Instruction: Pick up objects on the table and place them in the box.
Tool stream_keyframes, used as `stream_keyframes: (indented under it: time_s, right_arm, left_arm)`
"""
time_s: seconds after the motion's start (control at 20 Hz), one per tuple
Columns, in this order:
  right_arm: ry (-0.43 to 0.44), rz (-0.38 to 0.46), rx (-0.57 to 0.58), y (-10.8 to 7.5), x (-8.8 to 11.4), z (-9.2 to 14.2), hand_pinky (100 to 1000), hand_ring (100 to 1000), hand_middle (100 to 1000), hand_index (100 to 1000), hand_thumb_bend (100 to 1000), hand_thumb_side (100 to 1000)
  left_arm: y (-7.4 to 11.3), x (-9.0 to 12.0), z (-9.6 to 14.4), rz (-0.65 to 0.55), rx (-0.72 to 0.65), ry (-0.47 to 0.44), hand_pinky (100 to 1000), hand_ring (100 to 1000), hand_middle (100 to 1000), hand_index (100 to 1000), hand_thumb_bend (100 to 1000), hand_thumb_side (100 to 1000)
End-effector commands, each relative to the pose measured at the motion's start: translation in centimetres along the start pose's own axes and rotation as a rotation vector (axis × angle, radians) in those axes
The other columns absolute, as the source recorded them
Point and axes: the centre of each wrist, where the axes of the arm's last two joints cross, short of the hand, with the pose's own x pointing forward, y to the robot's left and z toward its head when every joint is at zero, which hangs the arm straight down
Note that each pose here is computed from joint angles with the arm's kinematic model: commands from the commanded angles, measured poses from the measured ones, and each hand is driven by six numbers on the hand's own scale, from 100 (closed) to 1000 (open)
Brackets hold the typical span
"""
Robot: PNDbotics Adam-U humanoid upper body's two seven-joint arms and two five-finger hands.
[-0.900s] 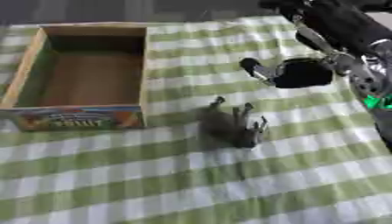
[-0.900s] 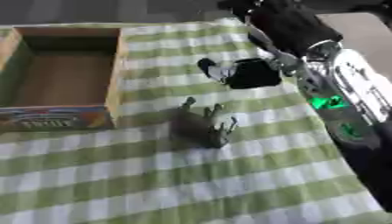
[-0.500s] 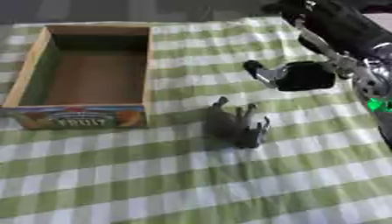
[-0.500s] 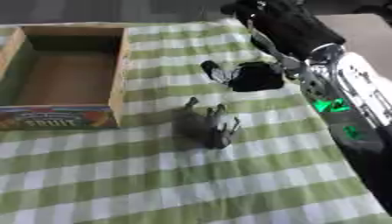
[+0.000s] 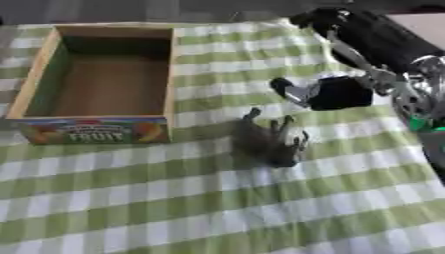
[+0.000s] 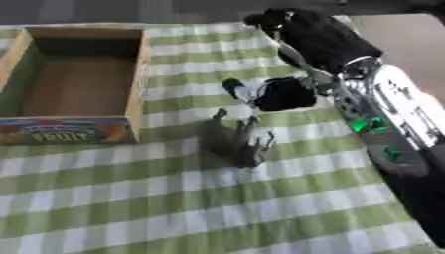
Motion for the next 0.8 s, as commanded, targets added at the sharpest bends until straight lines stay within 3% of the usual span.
stream_keyframes:
  time_s: [0.05,0.4,0.65,0.75,0.8]
  right_arm:
    - [0.01,0.03,0.04,0.2,1.1,-0.1,823,896,791,1000,573,783]
    - [0.034,0.012,0.177,2.2,3.3,-0.2,801,889,786,1000,606,755]
    - [0.044,0.005,0.267,3.7,4.0,-0.5,795,896,799,1000,626,722]
    - [0.049,0.005,0.294,4.3,4.0,-0.6,794,900,800,1000,594,694]
    - [0.057,0.006,0.305,4.6,3.9,-0.7,794,902,802,1000,603,717]
  left_arm:
    - [0.3,0.6,-0.7,-0.002,-0.005,-0.038,544,840,922,848,100,692]
    - [0.2,0.6,-0.7,0.001,-0.01,-0.038,545,838,922,848,100,691]
    - [0.2,0.6,-0.6,0.004,-0.013,-0.038,543,836,923,847,100,692]
    - [0.2,0.6,-0.6,0.004,-0.012,-0.036,543,836,923,847,100,678]
    - [0.2,0.6,-0.6,0.005,-0.012,-0.034,542,836,923,847,100,695]
